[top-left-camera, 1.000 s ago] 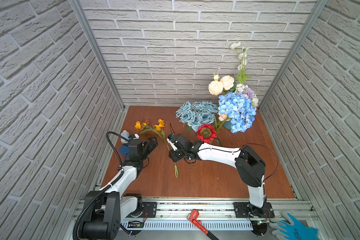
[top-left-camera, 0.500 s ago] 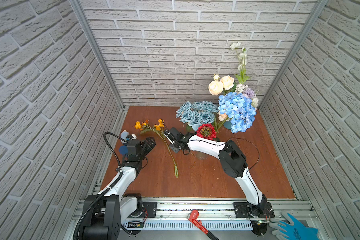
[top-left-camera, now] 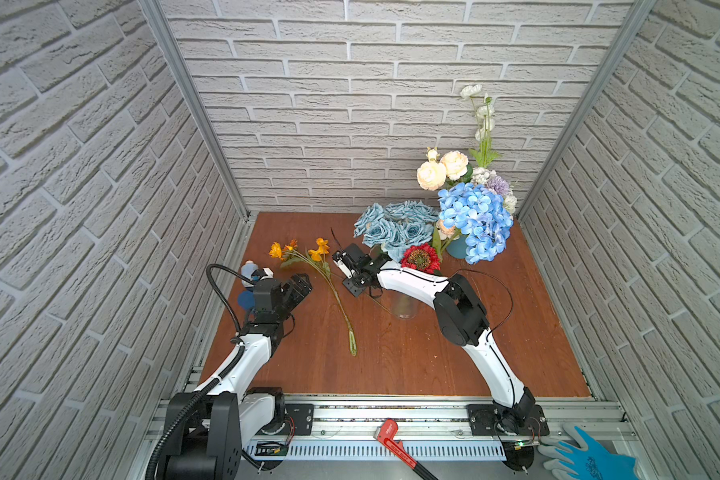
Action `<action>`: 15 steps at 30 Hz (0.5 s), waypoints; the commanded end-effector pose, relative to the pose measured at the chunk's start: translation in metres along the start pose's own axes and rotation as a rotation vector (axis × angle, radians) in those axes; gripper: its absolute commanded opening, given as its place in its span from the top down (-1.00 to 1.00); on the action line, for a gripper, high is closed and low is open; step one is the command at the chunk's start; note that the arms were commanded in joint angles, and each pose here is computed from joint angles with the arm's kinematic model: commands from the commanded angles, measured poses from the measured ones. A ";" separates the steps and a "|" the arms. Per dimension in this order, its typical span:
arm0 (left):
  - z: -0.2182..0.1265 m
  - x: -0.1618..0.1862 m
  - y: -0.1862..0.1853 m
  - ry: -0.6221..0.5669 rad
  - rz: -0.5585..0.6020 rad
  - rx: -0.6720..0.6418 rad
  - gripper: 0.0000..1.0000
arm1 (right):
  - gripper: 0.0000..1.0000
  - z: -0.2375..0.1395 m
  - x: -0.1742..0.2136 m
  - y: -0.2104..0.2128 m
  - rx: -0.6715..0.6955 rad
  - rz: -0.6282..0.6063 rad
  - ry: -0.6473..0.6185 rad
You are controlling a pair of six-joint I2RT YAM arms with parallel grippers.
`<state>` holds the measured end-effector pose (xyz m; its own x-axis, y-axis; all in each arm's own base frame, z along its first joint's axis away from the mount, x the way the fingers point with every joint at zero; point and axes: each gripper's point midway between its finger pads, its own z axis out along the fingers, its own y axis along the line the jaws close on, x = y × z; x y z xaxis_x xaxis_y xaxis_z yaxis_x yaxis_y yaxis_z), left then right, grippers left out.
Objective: Arrange the flowers into the vase
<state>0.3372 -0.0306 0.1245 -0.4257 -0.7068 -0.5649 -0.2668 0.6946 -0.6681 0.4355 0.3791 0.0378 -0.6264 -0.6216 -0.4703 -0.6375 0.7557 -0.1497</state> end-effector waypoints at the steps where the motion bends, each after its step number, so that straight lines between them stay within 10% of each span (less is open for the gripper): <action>1: -0.004 -0.015 -0.014 -0.039 0.019 0.038 -0.96 | 0.18 0.009 -0.002 0.006 -0.025 0.013 0.000; 15: -0.008 -0.019 -0.019 -0.050 0.026 0.051 -0.96 | 0.89 0.002 -0.006 0.005 -0.022 0.018 -0.012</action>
<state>0.3368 -0.0304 0.1303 -0.4168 -0.7067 -0.5717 -0.2561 0.6948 -0.6721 0.4370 0.3854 0.0244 -0.6364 -0.6142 -0.4667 -0.6411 0.7576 -0.1227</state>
